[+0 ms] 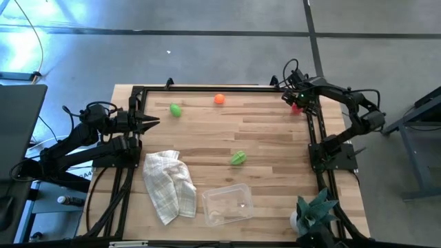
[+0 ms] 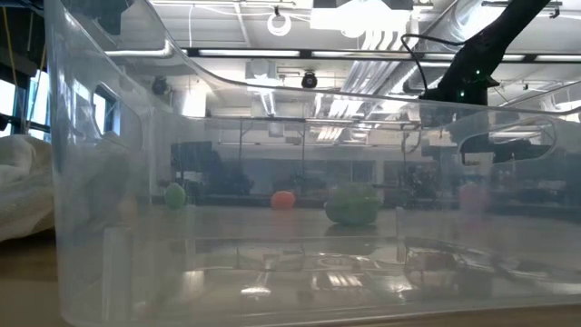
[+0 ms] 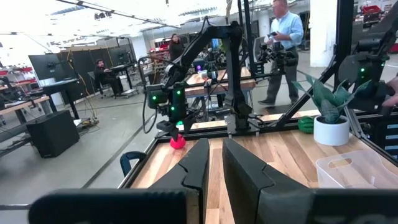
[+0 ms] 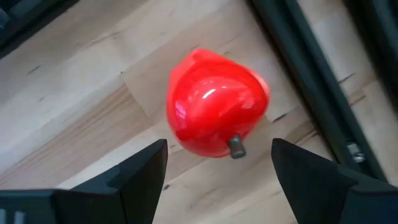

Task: Pick and placing Produce into tupperware
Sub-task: Put the red apple into the transparent bin

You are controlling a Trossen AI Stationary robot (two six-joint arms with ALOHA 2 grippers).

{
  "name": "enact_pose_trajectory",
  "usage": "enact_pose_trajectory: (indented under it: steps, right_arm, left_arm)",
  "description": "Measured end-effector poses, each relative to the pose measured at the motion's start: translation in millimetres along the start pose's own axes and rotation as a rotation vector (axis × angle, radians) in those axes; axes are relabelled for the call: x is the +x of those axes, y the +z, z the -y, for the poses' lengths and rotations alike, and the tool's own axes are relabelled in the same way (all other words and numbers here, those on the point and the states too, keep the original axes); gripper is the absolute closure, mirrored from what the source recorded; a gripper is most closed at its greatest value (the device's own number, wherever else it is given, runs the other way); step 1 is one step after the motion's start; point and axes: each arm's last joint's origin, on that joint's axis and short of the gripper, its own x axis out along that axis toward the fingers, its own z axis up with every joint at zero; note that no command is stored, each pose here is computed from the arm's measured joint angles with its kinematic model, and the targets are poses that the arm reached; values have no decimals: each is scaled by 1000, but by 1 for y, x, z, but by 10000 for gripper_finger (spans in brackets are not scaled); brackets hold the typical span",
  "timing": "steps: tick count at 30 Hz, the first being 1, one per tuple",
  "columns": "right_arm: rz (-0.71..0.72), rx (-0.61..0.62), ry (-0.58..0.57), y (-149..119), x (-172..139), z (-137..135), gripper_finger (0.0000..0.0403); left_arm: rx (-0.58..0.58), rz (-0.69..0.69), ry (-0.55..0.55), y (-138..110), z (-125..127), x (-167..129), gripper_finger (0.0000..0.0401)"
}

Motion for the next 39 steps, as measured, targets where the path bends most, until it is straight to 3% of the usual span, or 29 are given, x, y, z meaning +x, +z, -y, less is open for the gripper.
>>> enact_pose_trajectory:
  steps: [7, 22, 39]
  right_arm:
    - [0, 12, -12, 2, 10, -5, 123]
    - [31, 186, -40, 6, 15, -4, 123]
    - [19, 181, -114, 12, 28, 0, 123]
  left_arm:
    - [0, 0, 0, 0, 0, 0, 364]
    - [0, 0, 0, 0, 0, 0, 364]
    - [0, 0, 0, 0, 0, 0, 364]
